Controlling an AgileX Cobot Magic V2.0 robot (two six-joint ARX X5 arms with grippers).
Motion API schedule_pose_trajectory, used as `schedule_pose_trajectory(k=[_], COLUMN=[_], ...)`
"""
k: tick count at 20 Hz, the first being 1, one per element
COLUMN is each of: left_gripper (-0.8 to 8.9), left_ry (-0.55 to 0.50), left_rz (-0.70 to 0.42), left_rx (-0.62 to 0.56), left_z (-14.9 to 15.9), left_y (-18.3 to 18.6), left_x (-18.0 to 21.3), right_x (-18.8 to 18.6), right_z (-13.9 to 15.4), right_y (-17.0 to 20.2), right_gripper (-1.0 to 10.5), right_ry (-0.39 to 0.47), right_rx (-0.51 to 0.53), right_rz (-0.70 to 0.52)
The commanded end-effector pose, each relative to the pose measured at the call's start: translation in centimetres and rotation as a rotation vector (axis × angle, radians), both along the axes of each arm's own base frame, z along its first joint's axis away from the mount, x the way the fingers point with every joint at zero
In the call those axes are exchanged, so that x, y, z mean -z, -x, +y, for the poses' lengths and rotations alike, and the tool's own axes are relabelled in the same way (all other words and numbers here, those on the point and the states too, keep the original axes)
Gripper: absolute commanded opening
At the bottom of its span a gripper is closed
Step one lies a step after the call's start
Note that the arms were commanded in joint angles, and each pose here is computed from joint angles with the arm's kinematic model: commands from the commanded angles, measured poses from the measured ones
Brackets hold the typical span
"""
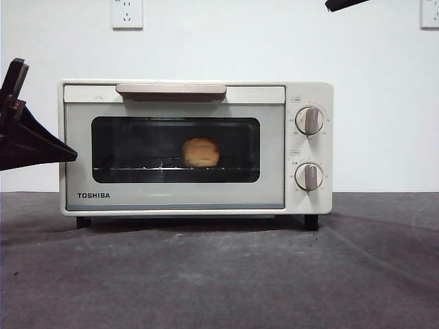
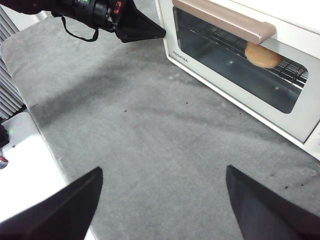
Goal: The left arm flap open the oven, the right arm pick bread and place it into oven, the left arm flap close the oven
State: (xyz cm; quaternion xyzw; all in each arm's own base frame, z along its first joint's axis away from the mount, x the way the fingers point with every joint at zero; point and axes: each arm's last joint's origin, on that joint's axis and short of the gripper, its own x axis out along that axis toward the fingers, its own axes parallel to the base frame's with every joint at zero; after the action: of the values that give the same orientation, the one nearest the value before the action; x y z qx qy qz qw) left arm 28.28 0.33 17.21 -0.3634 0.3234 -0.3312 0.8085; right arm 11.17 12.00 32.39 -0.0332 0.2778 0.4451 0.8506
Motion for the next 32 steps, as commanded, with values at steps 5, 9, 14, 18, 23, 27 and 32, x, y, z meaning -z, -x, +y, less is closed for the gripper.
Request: schedule_pose_trajectory(k=[5,9,14,18,23,27,32], left_gripper=[0.16,0.16,0.16,0.17,0.16,0.16,0.16], left_ry=[0.008,-0.046,-0.162,-0.278,-0.404,-0.502,-0.577], left_rz=[-0.031,-0.098,-0.198,-0.291,-0.371,-0.437,-0.477], left_rx=[-0.002,-0.033,-0.083,-0.121,-0.166,-0.199,-0.198], left_z=[-0.1,-0.4,-1.2,-2.1,-2.7,-2.8,-2.6], left_y=[0.1,1.3,4.0,7.1,10.9,13.8,16.7], left_x=[-1.4,-3.6,-6.8,-9.3,-12.2,-14.6,-16.4], right_x=[-0.2,-0.2,-0.2,-0.4,-0.5,-0.5,-0.5], right_z=[0.1,0.1,0.1,0.1,0.2,0.1,0.1], right_y=[0.0,-0.1,-0.2,-0.3,-0.4,-0.4,-0.4], right_gripper=[3.9,3.9,3.9,3.9,3.9,3.9,3.9], right_ry=[0.010,0.014,0.023,0.012,0.003,0.003,0.005], right_rx=[0.014,0.025,0.058,0.077,0.080,0.086,0.118], right_rz=[-0.022,-0.028,-0.045,-0.070,-0.078,-0.077,-0.077])
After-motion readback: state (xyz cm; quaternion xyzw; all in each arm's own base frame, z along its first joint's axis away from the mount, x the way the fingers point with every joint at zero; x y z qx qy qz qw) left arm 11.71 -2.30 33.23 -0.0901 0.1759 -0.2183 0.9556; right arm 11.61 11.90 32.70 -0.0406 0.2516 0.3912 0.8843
